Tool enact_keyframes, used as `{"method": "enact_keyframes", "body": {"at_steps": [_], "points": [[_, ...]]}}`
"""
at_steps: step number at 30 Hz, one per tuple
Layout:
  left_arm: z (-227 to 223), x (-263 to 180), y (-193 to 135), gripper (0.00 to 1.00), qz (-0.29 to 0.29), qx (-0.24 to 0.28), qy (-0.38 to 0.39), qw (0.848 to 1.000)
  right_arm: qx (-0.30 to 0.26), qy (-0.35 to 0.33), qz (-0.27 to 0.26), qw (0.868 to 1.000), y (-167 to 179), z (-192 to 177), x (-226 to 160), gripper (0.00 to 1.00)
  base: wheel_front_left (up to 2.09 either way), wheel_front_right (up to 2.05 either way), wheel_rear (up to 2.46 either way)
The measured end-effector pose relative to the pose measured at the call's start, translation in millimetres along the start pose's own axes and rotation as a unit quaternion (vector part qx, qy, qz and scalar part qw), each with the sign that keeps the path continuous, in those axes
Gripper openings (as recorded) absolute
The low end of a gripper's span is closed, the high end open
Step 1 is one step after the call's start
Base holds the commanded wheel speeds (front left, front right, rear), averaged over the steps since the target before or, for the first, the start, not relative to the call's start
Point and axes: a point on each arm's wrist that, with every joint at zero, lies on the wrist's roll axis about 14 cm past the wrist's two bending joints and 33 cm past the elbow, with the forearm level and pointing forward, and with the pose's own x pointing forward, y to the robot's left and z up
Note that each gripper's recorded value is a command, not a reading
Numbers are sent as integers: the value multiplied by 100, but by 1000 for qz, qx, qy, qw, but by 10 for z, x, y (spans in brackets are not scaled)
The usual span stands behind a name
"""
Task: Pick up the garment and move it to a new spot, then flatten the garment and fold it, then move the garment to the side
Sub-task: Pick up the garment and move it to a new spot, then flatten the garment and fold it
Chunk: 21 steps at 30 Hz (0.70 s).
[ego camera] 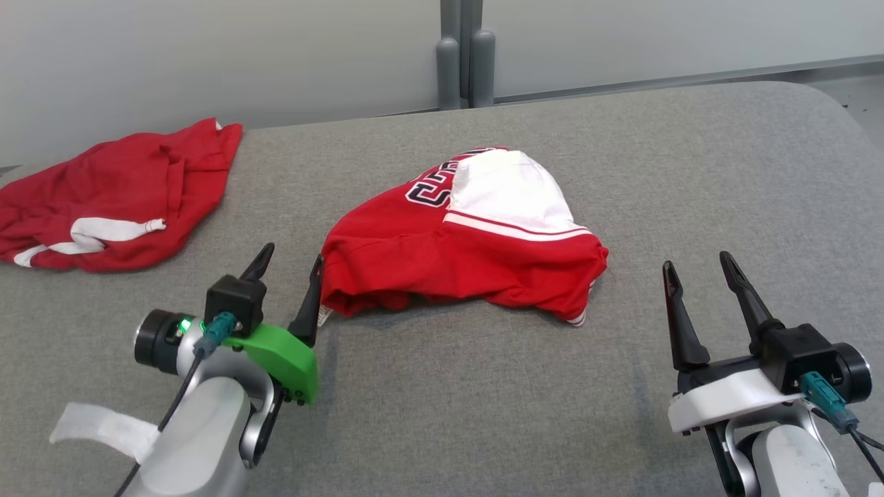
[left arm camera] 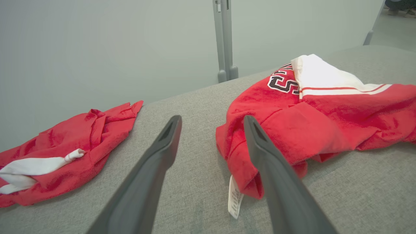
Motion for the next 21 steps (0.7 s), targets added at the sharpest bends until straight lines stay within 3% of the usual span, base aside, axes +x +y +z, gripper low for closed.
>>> {"method": "enact_keyframes", "body": {"at_steps": [13, 21], "points": [[-70, -859, 203, 100, 120, -81, -39, 989, 3, -3, 61, 998, 409, 0, 308, 100, 0, 0, 0], [-54, -1050, 246, 100, 144, -87, -49, 985, 12, 8, 93, 996, 671, -60, 761, 100, 0, 0, 0]]}}
